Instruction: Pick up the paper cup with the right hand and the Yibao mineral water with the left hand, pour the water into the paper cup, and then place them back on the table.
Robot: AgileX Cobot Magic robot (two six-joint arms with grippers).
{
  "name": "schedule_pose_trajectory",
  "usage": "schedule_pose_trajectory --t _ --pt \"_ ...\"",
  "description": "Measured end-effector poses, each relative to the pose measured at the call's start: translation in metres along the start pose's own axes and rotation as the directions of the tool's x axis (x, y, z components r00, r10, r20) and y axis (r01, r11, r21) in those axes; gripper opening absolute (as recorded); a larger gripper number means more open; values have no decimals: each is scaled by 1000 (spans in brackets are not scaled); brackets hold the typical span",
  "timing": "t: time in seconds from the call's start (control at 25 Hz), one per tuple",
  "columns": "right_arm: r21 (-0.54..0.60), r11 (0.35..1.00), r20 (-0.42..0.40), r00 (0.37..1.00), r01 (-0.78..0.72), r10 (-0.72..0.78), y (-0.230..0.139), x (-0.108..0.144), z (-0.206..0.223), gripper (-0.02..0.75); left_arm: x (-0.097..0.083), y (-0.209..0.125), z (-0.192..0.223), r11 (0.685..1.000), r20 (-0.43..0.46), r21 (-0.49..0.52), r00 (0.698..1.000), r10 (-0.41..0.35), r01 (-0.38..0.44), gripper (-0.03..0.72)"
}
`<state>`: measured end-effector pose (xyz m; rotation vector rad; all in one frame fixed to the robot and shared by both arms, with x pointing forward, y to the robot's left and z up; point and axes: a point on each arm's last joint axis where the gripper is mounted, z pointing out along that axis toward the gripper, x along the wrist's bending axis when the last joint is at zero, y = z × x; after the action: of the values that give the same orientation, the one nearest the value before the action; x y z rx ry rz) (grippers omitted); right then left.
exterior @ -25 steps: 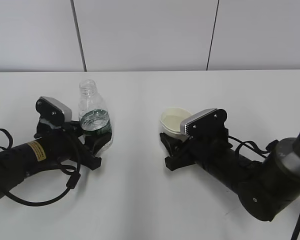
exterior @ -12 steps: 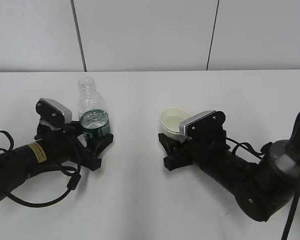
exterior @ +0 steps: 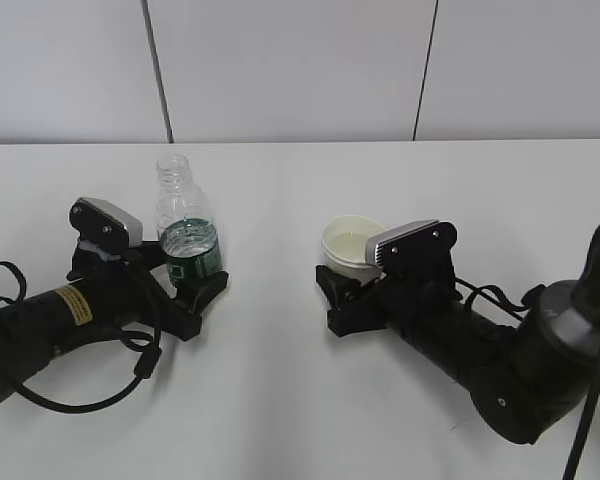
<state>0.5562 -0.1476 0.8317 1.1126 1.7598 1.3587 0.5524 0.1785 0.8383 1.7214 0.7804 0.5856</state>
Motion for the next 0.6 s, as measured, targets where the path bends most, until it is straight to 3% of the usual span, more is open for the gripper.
schedule_pose_trajectory --t 0.6 --pt "89 996 52 998 -24 19 -7 -4 -42 645 -11 -8 -32 995 -52 75 997 -57 61 554"
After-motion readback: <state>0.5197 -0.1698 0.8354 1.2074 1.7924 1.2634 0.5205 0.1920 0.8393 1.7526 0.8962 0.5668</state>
